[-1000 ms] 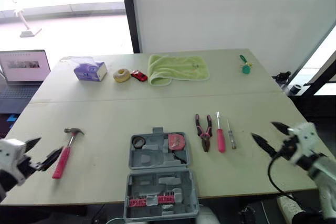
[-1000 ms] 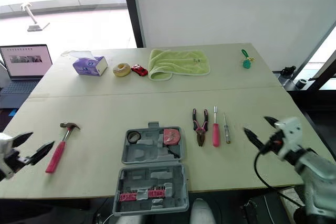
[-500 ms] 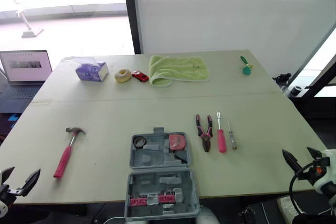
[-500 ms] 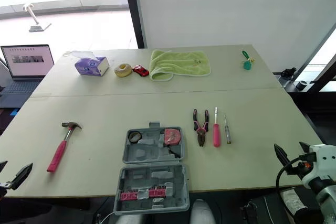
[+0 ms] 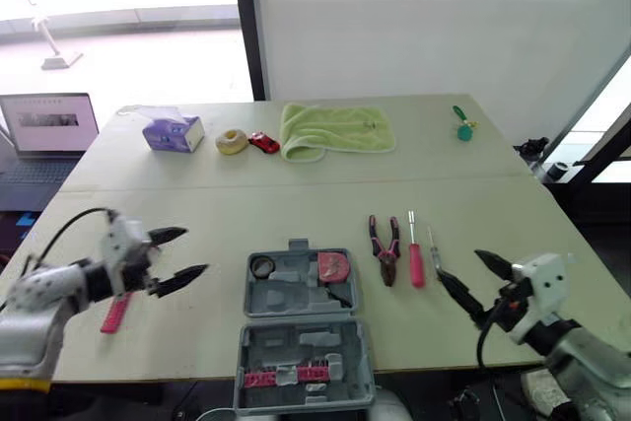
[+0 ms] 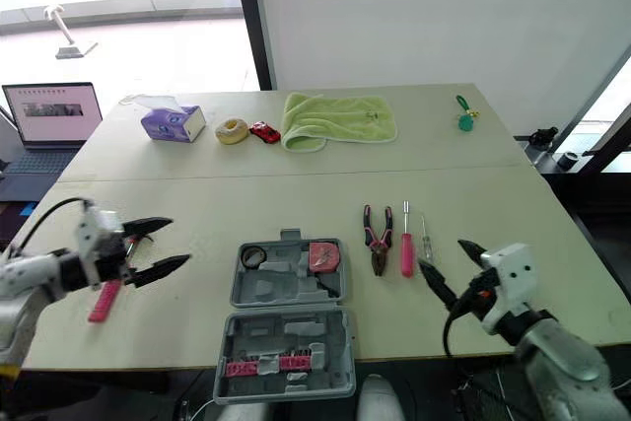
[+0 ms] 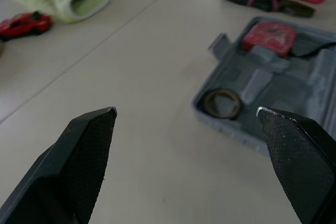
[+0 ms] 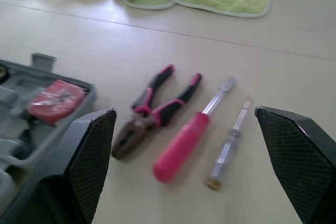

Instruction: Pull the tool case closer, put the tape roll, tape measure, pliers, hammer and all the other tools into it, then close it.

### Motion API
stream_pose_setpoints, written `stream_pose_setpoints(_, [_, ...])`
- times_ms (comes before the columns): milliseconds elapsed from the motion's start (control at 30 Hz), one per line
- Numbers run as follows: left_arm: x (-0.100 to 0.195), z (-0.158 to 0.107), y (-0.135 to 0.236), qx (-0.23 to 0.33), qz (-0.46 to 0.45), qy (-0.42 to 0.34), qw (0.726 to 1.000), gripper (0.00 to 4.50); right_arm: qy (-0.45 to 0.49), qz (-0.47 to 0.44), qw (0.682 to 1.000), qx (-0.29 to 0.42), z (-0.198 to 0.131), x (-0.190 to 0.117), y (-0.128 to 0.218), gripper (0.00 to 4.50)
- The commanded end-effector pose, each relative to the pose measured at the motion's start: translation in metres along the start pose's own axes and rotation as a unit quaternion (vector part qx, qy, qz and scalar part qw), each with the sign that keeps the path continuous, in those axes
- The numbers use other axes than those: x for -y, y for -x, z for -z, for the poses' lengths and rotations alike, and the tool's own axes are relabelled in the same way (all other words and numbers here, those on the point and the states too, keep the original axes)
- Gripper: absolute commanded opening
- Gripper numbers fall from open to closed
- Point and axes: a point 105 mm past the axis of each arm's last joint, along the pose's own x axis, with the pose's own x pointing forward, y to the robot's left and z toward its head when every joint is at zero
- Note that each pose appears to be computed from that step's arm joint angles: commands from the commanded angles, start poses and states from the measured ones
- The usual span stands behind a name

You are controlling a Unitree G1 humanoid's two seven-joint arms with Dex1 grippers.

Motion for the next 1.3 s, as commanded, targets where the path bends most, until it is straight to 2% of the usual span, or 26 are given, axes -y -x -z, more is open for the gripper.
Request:
stream_pose_setpoints(33, [0.009, -0.013, -0.009, -0.007, 0.066, -0.019, 0.998, 4.5, 0.022, 0.018, 1.0, 0.002, -0.006, -0.014, -0.004, 4.46])
stream_pose_setpoints(200, [0.014, -0.041, -0.029, 0.008, 0.143, -0.05, 0.988, 4.5, 0.012, 0.047, 0.999, -0.016, 0.006, -0.035, -0.018, 4.46])
stream_pose_setpoints(433, [0.014, -0.06, -0.032, 0.019, 0.139, -0.071, 0.988, 4.5, -0.022, 0.056, 0.997, -0.054, 0.021, -0.046, -0.061, 4.46])
stream_pose_setpoints(600, [0.017, -0.057, -0.023, 0.007, 0.113, -0.067, 0.991, 4.5, -0.036, 0.064, 0.994, -0.077, 0.036, -0.043, -0.083, 4.46])
stream_pose_setpoints(1100, [0.024, -0.05, -0.013, -0.008, 0.09, -0.047, 0.995, 4.5, -0.085, 0.08, 0.988, -0.103, 0.068, -0.033, -0.1, 4.46])
stream_pose_setpoints(1200, [0.021, -0.05, -0.012, -0.01, 0.085, -0.048, 0.995, 4.5, -0.088, 0.097, 0.986, -0.106, 0.072, -0.028, -0.099, 3.62])
stream_pose_setpoints(1300, [0.019, -0.051, -0.014, -0.007, 0.081, -0.049, 0.996, 4.5, -0.088, 0.104, 0.985, -0.102, 0.073, -0.025, -0.1, 2.09])
